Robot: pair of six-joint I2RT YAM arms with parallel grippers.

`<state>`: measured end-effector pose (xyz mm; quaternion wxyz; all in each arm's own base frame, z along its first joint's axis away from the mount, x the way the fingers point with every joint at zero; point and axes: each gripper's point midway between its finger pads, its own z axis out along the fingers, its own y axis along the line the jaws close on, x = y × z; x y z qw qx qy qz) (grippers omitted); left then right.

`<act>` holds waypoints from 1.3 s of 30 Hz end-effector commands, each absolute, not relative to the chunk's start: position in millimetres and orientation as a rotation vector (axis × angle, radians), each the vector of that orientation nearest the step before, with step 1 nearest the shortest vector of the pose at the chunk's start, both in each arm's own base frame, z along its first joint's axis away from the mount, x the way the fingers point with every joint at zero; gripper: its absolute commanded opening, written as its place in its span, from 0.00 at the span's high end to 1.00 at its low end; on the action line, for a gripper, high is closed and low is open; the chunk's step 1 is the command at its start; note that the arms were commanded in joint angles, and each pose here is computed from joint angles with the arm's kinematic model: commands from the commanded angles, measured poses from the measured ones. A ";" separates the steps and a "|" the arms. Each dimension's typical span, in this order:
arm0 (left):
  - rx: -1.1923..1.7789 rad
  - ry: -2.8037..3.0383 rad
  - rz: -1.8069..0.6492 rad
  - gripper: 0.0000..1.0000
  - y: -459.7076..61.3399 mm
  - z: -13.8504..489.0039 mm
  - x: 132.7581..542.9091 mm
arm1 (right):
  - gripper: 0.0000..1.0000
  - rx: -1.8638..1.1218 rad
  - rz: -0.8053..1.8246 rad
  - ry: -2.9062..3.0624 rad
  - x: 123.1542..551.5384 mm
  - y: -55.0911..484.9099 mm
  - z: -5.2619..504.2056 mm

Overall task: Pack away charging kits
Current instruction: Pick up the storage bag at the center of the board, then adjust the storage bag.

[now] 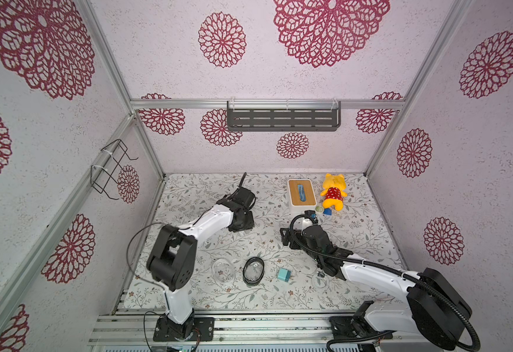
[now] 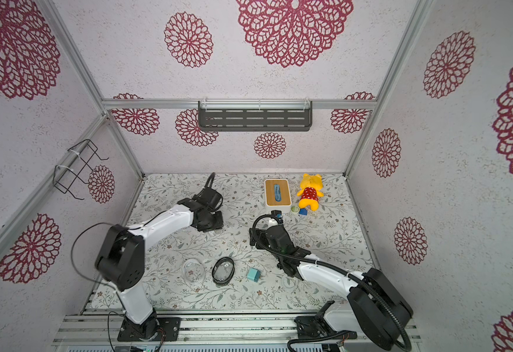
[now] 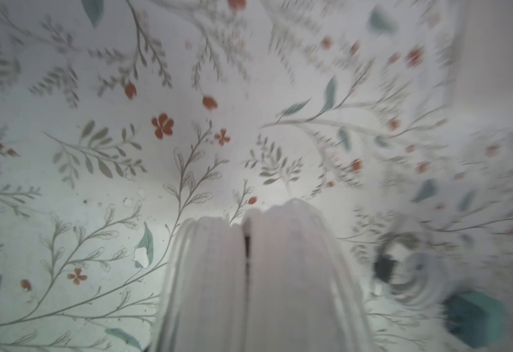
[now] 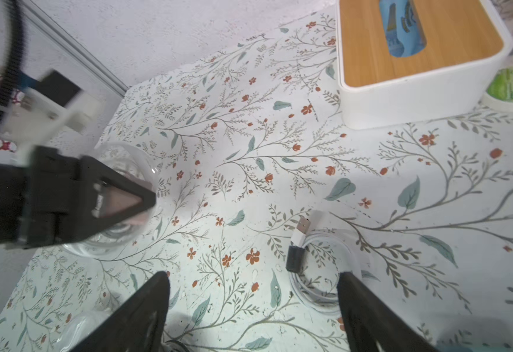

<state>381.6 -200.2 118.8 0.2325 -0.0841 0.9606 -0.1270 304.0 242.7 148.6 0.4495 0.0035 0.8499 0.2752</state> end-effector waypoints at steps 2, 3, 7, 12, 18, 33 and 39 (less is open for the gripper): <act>-0.231 2.253 -0.731 0.69 -223.6 210.8 397.4 | 0.12 -0.112 0.899 1.958 291.4 274.1 192.0; -0.229 2.194 -0.805 0.69 -225.3 224.1 394.5 | 0.11 -0.128 0.960 1.939 288.1 281.2 197.3; -0.221 2.055 -1.063 0.69 -232.5 259.4 383.7 | 0.11 -0.171 1.126 1.867 280.9 300.6 222.4; -0.153 1.947 -1.274 0.70 -247.9 290.8 370.5 | 0.12 -0.227 1.316 1.752 267.0 316.2 261.2; -0.099 1.882 -1.397 0.71 -256.0 299.6 357.8 | 0.13 -0.180 1.393 1.650 259.3 304.1 295.6; 0.062 1.780 -1.515 0.69 -284.8 338.8 323.9 | 0.19 -0.197 1.619 1.559 257.7 328.6 322.1; 0.078 1.774 -1.521 0.68 -287.6 342.7 318.3 | 0.21 -0.212 1.653 1.502 257.5 331.6 332.9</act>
